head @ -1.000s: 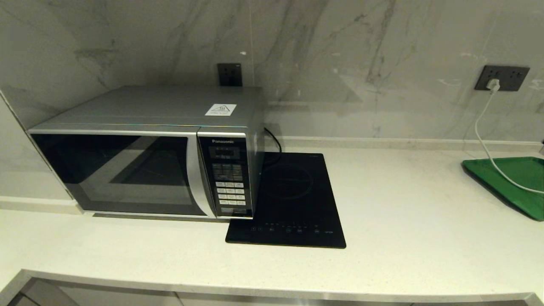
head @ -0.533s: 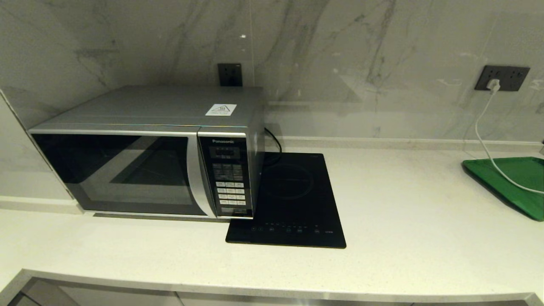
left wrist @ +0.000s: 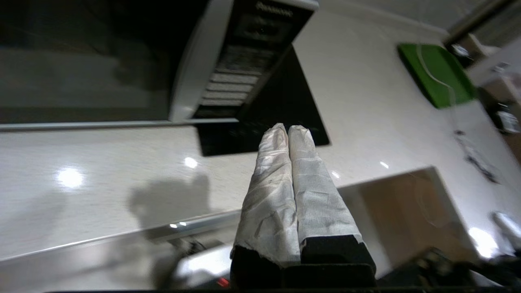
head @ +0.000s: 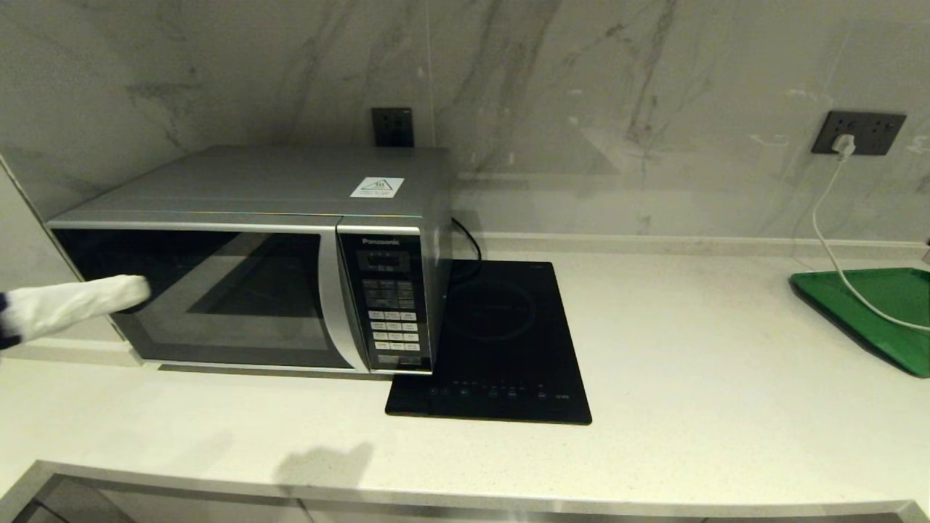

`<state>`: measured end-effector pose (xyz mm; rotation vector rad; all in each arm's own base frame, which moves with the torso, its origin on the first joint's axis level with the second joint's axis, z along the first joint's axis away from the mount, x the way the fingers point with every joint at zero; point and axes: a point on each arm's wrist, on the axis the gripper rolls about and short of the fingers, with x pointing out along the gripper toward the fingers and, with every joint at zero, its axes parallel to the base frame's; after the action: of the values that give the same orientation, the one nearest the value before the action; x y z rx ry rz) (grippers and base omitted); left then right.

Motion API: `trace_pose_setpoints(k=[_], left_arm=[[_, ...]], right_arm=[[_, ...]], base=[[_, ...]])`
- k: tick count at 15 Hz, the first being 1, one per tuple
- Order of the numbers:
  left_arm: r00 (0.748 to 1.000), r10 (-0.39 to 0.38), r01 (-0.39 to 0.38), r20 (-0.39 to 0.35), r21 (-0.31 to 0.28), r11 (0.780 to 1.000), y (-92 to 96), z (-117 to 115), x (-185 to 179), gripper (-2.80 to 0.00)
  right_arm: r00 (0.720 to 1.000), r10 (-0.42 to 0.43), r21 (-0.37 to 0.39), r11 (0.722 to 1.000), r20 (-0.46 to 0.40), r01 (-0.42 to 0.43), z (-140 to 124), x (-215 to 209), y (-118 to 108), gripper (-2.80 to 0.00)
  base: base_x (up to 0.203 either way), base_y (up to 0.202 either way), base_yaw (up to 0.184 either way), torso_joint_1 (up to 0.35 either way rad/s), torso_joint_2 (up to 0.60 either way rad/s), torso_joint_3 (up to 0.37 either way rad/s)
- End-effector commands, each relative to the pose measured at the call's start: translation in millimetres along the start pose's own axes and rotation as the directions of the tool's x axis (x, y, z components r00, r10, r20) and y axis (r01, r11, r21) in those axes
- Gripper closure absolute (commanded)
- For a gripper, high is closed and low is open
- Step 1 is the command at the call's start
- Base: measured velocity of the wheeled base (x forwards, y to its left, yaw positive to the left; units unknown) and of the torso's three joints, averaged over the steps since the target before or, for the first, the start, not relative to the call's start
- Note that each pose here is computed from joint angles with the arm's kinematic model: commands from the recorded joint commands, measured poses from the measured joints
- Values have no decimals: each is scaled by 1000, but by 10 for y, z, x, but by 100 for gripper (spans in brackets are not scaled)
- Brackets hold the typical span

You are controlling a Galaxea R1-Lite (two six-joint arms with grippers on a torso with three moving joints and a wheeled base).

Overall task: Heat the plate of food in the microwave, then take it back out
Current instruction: Open the microwave oven

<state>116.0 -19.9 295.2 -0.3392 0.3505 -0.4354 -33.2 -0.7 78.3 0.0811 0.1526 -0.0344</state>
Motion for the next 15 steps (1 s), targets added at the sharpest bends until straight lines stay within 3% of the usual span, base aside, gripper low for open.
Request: trace_pose_setpoints(k=[1,3,4,6,7,8,10,11,15], left_arm=[[969,-147,116,-197,-158,981,360,110,757,0],[936,-309,277,-169,-191,942,610,223,833,0],[922,-355,325,-151,-194,926,754,260,825,0],[877,-462,443,-134,-148,884,1039,248,803,0],[863,-489,481,-126,-88,872,1175,205,800,0],[863,-489,486,-125,-55,872,1291,158,829,0],[872,-472,467,-128,-67,882,1341,86,808,0],[878,-460,457,-129,-57,888,1388,13,795,-280],[865,-477,465,-157,-108,878,1499,-162,916,-280]], right_arm=[[1000,1,1,1000,-1,-1,-1,0,0,0],[1000,-1,1,1000,-1,1,-1,0,0,0],[1000,-1,1,1000,-1,1,-1,0,0,0],[1000,0,1,1000,-1,0,-1,0,0,0],[1000,-1,1,1000,-1,1,-1,0,0,0],[1000,0,1,1000,-1,0,-1,0,0,0],[1000,0,1,1000,-1,0,-1,0,0,0],[1000,-1,1,1000,-1,1,-1,0,0,0],[1000,-1,1,1000,-1,1,-1,0,0,0]], base=[[0,0,0,0,0,0],[0,0,0,0,0,0],[0,0,0,0,0,0],[0,0,0,0,0,0],[0,0,0,0,0,0],[0,0,0,0,0,0],[0,0,0,0,0,0],[0,0,0,0,0,0],[0,0,0,0,0,0]])
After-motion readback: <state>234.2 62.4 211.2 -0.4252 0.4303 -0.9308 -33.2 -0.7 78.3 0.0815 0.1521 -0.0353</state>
